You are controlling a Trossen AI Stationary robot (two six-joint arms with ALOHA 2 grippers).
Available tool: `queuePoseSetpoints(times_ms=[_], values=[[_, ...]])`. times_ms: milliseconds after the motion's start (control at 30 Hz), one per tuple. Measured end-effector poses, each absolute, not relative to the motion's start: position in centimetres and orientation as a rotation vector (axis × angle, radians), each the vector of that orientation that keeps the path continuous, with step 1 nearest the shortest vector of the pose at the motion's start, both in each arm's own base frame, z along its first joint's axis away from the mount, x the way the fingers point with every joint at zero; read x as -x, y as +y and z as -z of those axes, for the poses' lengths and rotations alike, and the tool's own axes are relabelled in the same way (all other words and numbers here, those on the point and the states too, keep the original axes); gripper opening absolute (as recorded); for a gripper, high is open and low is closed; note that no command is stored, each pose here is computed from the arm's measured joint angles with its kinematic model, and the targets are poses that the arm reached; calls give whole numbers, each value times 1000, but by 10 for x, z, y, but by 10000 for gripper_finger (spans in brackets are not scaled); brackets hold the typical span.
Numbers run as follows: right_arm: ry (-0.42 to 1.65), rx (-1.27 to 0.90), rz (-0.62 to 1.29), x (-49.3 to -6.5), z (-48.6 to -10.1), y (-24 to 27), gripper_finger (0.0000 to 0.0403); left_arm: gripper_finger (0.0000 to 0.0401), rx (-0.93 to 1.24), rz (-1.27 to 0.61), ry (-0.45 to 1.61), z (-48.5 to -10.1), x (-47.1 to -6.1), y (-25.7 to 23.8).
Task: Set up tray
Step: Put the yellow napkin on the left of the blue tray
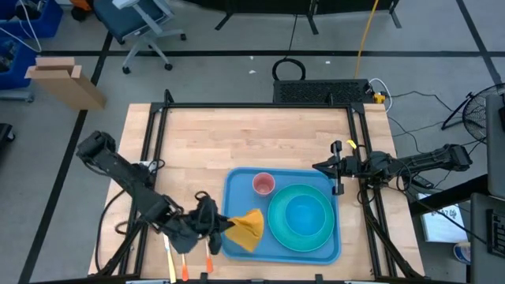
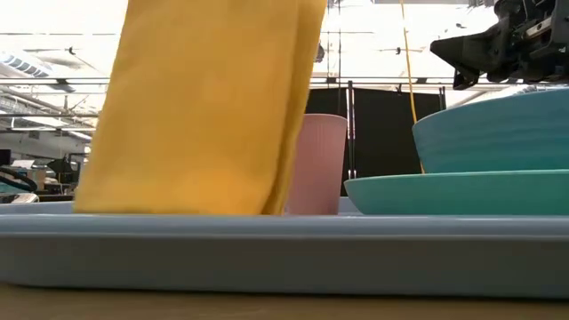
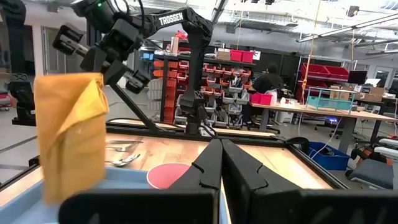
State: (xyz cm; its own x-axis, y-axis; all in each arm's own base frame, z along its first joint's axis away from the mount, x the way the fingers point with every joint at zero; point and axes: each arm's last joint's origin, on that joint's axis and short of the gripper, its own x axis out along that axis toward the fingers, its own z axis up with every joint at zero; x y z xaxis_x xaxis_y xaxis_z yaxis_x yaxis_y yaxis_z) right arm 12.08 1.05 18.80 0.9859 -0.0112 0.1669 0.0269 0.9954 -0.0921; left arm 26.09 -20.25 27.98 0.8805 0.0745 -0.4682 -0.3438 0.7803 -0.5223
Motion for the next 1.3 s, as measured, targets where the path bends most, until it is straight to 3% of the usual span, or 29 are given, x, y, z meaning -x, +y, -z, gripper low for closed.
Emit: queuePoseSetpoints(times_ms=[333,667,833,1067,1300], values=[[-166,114,21,-121,-188,11,0,12,567,-471,546,-260,-260,-176],[-167,119,21,-121,-188,11,0,12,501,-565,615,-254,-264,-154],[-166,119,21,-121,-188,11,0,17,506,-635,694,-233,-263,-135],[-166,128,23,-121,-188,11,0,37,387,-588,806,-206,-266,-112],[-166,129,24,-121,-188,10,0,76,292,-530,873,-202,-273,-95]])
